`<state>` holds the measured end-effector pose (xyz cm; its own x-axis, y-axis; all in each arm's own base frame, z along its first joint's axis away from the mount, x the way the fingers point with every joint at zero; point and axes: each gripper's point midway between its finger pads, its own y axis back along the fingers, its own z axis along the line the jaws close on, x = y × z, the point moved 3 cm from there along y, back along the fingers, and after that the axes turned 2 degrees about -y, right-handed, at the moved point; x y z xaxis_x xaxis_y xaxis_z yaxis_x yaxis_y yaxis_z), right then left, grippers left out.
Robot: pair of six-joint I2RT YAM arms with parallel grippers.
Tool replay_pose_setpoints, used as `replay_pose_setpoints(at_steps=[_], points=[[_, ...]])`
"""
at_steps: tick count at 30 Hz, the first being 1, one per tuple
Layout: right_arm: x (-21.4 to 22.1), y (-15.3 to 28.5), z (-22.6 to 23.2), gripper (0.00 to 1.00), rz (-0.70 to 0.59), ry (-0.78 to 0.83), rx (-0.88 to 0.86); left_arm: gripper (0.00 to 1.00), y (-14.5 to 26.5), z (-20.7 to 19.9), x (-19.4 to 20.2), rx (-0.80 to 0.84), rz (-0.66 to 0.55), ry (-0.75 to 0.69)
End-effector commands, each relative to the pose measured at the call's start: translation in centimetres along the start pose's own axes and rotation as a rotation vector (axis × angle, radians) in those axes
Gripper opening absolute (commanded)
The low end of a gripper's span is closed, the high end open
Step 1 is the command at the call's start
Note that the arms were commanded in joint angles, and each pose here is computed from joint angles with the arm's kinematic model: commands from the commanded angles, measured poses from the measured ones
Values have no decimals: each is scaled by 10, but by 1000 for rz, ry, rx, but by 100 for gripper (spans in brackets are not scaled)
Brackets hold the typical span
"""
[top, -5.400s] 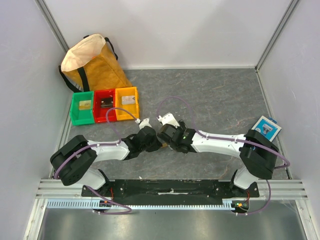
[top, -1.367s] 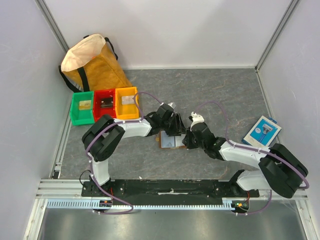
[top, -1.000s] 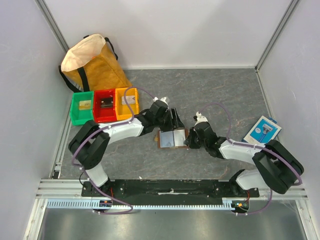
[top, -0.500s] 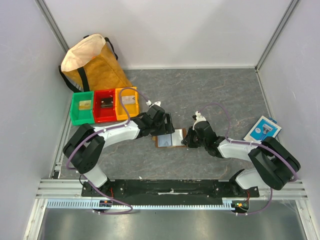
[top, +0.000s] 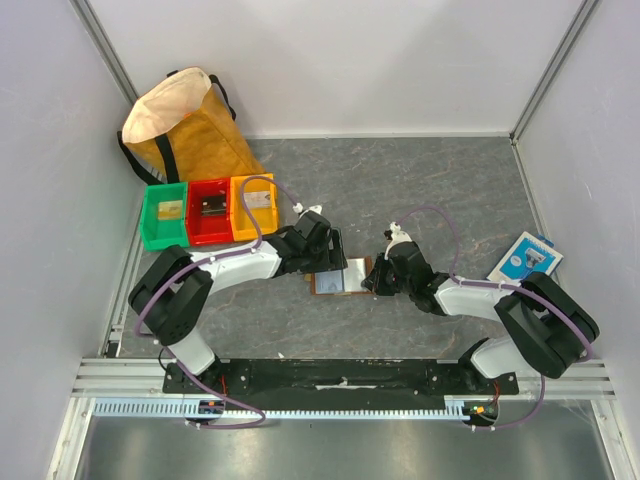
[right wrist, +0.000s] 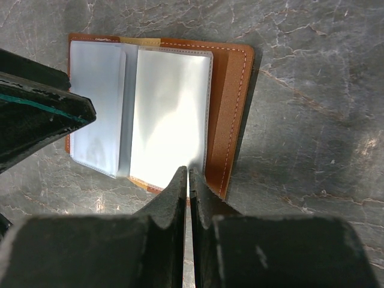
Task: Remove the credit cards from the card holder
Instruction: Remove the credit card from the card holder.
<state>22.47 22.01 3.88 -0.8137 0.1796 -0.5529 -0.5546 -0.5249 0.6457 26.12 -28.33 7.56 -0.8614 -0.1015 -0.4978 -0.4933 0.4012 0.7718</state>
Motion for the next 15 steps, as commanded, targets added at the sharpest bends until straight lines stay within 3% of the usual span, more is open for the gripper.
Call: replay_pose_setpoints(at_steps=[1, 15], points=[[25, 0, -17, 10, 98, 1, 59, 83, -4, -3, -1, 14, 0, -33], [22, 1, -5, 9, 90, 23, -18, 78, 4, -28, 3, 131, 32, -8]])
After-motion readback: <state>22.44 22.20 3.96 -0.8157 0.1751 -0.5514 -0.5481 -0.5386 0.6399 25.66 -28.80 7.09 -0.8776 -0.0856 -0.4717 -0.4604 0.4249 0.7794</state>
